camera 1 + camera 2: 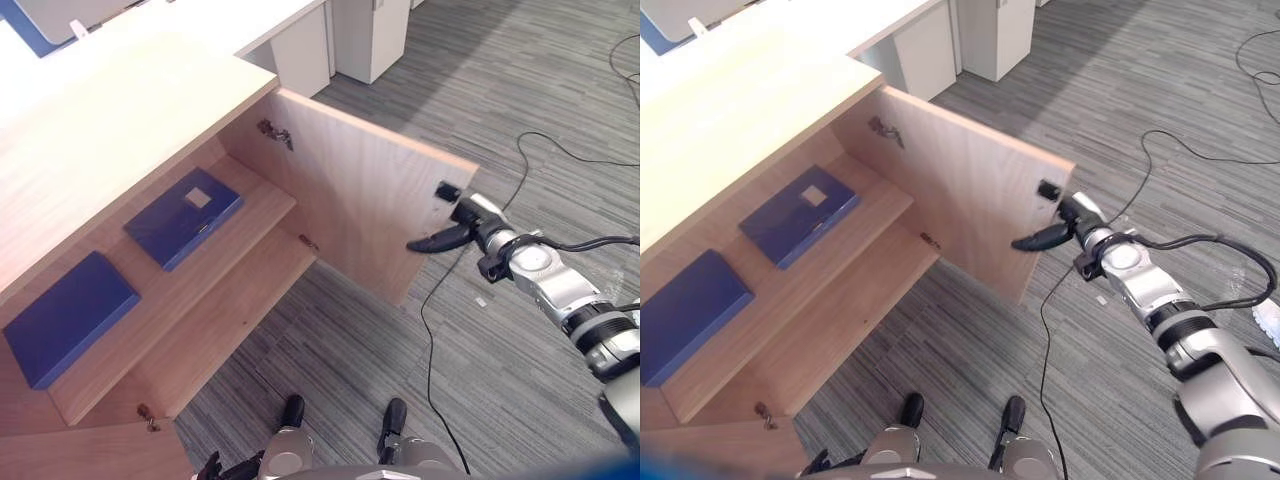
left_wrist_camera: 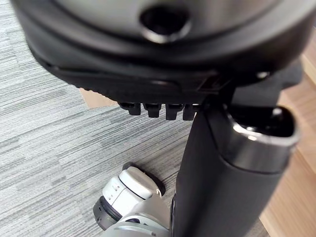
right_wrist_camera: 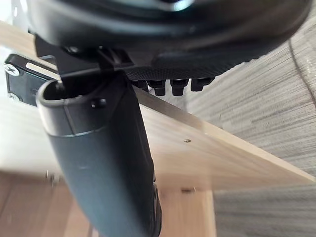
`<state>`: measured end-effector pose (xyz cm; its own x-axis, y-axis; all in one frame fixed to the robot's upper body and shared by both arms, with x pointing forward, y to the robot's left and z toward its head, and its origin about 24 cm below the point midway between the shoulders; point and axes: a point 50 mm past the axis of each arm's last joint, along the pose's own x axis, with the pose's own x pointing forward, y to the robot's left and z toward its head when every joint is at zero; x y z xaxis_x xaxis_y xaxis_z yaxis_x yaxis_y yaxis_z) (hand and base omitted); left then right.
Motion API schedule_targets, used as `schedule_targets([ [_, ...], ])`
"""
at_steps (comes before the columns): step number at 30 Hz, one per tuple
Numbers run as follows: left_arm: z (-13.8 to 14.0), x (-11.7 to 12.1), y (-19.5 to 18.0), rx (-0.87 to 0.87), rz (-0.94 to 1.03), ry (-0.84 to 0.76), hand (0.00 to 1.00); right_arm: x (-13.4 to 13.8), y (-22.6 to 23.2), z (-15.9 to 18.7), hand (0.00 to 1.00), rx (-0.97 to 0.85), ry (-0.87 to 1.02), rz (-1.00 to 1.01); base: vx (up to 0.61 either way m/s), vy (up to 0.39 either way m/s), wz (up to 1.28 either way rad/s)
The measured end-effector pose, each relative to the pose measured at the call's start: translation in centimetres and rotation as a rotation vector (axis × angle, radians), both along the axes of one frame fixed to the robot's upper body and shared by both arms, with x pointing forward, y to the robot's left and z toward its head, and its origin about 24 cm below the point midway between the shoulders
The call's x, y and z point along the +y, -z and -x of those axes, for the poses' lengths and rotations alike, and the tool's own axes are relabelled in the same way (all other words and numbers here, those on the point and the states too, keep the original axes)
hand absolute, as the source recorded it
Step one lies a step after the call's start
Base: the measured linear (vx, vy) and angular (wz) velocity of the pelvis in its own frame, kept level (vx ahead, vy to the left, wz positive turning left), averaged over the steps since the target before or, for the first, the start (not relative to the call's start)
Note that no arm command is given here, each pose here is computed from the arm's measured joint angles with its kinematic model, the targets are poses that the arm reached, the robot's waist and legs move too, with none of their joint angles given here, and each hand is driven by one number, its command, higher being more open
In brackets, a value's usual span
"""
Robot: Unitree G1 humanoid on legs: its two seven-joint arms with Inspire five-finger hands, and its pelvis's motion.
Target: Walk over to the cabinet, pick up the folder, carry it to the office cabinet, place the folder inside the office cabinet, then close the office cabinet door
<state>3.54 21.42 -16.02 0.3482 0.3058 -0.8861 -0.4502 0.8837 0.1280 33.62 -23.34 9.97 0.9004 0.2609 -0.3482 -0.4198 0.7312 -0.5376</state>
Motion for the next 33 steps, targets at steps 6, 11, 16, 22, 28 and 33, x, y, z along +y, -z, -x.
schedule_targets([
  [6,0.1,0.5,0.1,0.025,-0.009,0.055,1.0,5.2,5.1,5.4,1.0,0.295,-0.532,0.143,0.06,-0.078,0.28],
  [11,-0.6,0.6,0.1,0.016,-0.005,0.08,1.0,8.7,7.8,7.7,1.0,0.335,-0.705,0.097,0.11,0.01,0.36],
  [16,-0.6,2.0,-0.2,0.015,-0.034,0.077,1.0,7.5,12.5,10.6,1.0,0.515,-0.598,0.003,0.13,0.056,0.23],
  [22,-2.0,1.1,-0.3,-0.028,-0.001,0.135,1.0,4.4,16.6,11.2,1.0,0.647,-0.363,0.048,0.01,0.08,0.39],
  [28,-2.4,-0.9,0.0,-0.046,0.048,0.124,1.0,0.9,18.6,11.1,1.0,0.612,-0.02,0.084,-0.09,0.138,0.77],
  [33,-0.3,-0.8,0.3,0.016,0.031,0.071,1.0,-1.1,21.6,14.3,1.0,0.642,0.393,-0.002,0.04,0.167,1.01],
])
